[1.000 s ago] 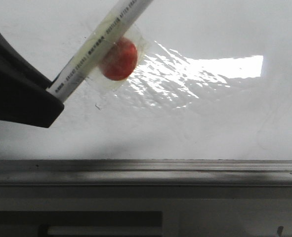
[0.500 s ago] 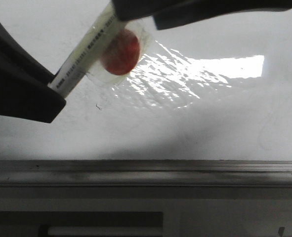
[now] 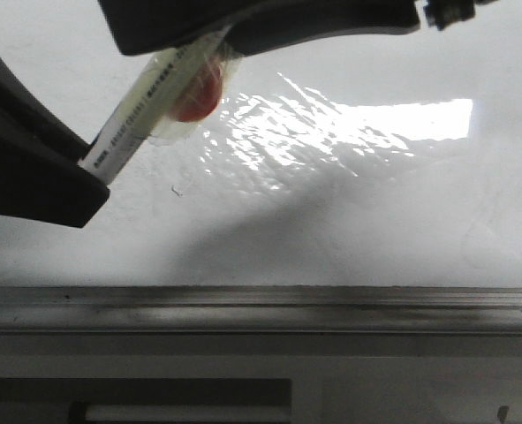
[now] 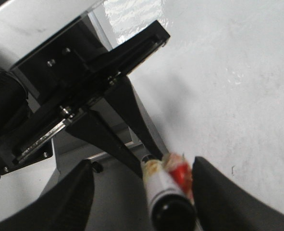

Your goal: Write number 9 on whiteboard

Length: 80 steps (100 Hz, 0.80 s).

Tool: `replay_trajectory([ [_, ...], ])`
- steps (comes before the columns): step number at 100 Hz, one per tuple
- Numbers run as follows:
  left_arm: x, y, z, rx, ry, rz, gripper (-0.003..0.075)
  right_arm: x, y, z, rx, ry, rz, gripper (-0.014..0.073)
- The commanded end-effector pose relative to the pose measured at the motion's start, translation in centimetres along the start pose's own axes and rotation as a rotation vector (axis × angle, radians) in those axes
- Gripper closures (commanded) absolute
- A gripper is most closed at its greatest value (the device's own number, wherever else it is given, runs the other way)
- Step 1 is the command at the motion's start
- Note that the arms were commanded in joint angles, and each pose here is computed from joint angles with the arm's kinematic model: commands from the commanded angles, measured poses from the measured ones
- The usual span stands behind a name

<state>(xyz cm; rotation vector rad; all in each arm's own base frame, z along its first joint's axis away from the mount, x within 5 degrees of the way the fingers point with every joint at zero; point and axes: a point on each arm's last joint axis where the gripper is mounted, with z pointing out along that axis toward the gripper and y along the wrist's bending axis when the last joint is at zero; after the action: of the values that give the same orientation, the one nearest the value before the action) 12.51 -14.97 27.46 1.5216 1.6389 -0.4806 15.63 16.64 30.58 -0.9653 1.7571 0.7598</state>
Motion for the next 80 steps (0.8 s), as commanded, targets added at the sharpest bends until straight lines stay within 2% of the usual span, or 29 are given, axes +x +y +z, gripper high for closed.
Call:
replay_trajectory([
  [1, -1.5, 0.4, -0.7, -0.033, -0.079, -0.043, 0.0741, -1.3, 0.3, -0.2, -0.026, -0.052, 0.027, 0.0258],
  [16, -1.5, 0.2, -0.7, -0.009, -0.087, -0.062, 0.0741, -1.4, 0.3, -0.2, -0.024, -0.066, 0.057, 0.0484],
  [30, -1.7, 0.1, -0.7, 0.006, -0.104, -0.093, 0.0741, -1.4, 0.5, -0.2, -0.053, -0.062, 0.057, 0.0637],
  [50, -1.7, 0.1, -0.7, 0.007, -0.109, -0.100, 0.0741, -1.4, 0.6, -0.2, -0.063, -0.059, 0.054, 0.0656],
  [59, -2.0, 0.1, -0.9, 0.009, -0.133, -0.167, 0.0724, -1.3, 0.4, -0.3, -0.030, -0.047, 0.002, 0.0656],
  [64, -2.2, 0.0, -1.3, 0.009, -0.159, -0.205, 0.0667, -1.3, 0.4, -0.6, -0.016, -0.039, -0.040, 0.0656],
  [69, -2.5, -0.2, -1.8, 0.008, -0.189, -0.236, 0.0568, -1.4, 0.5, -1.0, -0.009, -0.040, -0.071, 0.0656],
  [71, -2.6, -0.3, -2.2, 0.003, -0.202, -0.248, 0.0497, -1.5, 0.5, -1.2, -0.006, -0.044, -0.079, 0.0656],
  [80, -3.0, -0.7, -3.6, -0.010, -0.249, -0.310, 0.0275, -2.0, 0.7, -2.1, 0.006, -0.043, -0.124, 0.0656],
])
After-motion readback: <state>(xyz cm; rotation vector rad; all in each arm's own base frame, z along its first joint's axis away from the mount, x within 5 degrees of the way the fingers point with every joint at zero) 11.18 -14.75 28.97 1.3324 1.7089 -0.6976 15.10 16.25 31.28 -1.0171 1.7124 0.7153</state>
